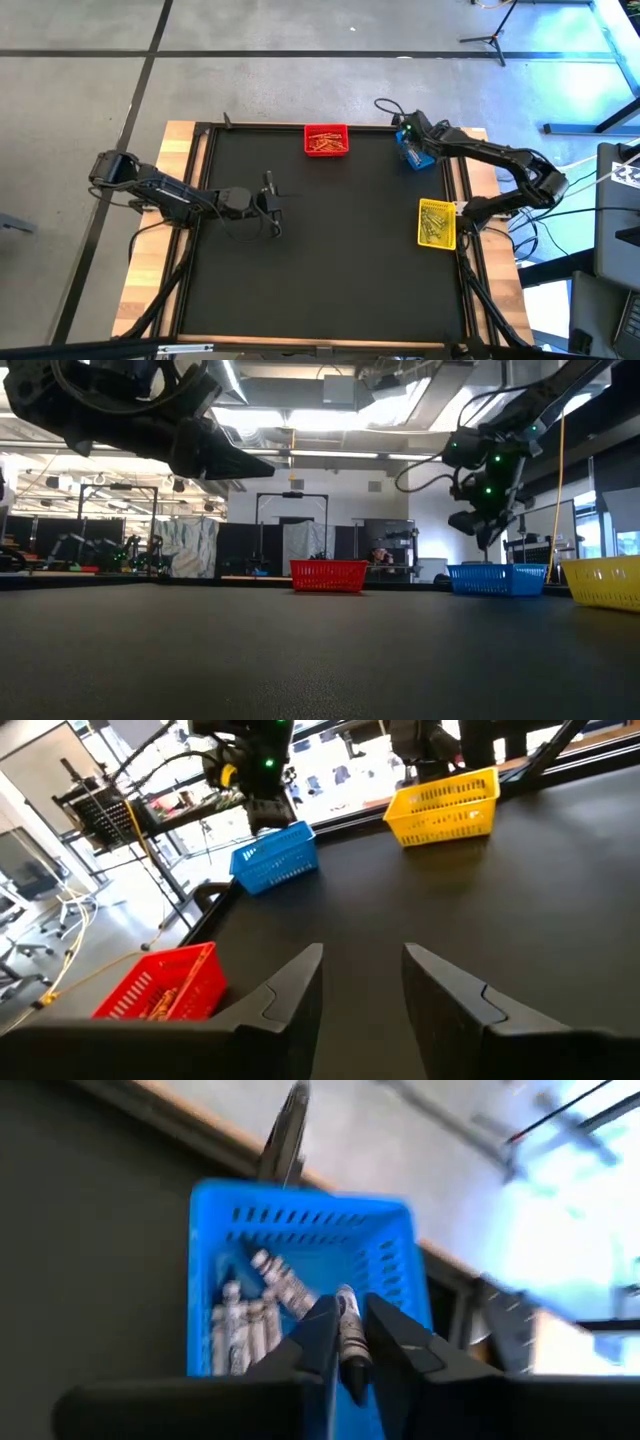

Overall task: Sort crayons
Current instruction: Put the black crayon into the blue bin, then return to Home Position

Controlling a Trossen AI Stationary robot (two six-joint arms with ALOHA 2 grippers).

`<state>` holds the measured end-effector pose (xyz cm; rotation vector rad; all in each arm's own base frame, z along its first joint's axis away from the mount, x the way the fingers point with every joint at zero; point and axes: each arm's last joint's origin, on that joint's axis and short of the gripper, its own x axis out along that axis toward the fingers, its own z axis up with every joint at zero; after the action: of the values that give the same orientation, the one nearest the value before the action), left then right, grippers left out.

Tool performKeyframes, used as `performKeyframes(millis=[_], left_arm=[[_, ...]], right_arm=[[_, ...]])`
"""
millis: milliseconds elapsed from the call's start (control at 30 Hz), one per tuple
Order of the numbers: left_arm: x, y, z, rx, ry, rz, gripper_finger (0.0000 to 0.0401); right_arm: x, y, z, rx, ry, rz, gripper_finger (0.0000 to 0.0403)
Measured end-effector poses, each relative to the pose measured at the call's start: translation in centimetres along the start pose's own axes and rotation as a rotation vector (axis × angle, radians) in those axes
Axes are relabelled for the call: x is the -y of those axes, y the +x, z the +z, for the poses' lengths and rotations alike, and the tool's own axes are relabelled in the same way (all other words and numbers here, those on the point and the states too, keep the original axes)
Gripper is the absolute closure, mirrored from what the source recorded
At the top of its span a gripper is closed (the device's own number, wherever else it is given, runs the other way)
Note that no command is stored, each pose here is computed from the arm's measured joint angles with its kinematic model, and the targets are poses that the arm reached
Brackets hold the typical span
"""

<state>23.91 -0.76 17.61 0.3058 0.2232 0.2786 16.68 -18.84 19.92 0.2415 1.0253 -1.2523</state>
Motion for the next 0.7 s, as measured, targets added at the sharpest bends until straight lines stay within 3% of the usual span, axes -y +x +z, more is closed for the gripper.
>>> performKeyframes(millis=[100, 233, 333, 500, 700], left_arm=[[-0.3, 0.1, -0.2, -0.014, 0.001, 0.011, 0.0273], [-1.0, 0.2, -0.5, -0.043, 0.004, 0.012, 0.0273], [-1.8, -0.2, -0.2, -0.042, -0.017, -0.026, 0.0273], [-3.8, -2.2, 0.1, -0.095, -0.071, -0.162, 0.0273], [-6.0, -5.6, 0.4, -0.136, -0.151, -0.244, 0.0280]], right_arm=[[0.6, 0.5, -0.1, -0.039, 0.018, 0.084, 0.0305], [0.9, 0.0, 0.2, -0.073, -0.033, 0.095, 0.0233], [1.2, -1.4, 0.7, -0.022, -0.047, 0.184, 0.0207], [0.5, -5.1, 1.3, 0.216, -0.106, 0.526, 0.0217], [-0.2, -7.9, -0.8, 0.485, -0.146, 0.681, 0.0291]])
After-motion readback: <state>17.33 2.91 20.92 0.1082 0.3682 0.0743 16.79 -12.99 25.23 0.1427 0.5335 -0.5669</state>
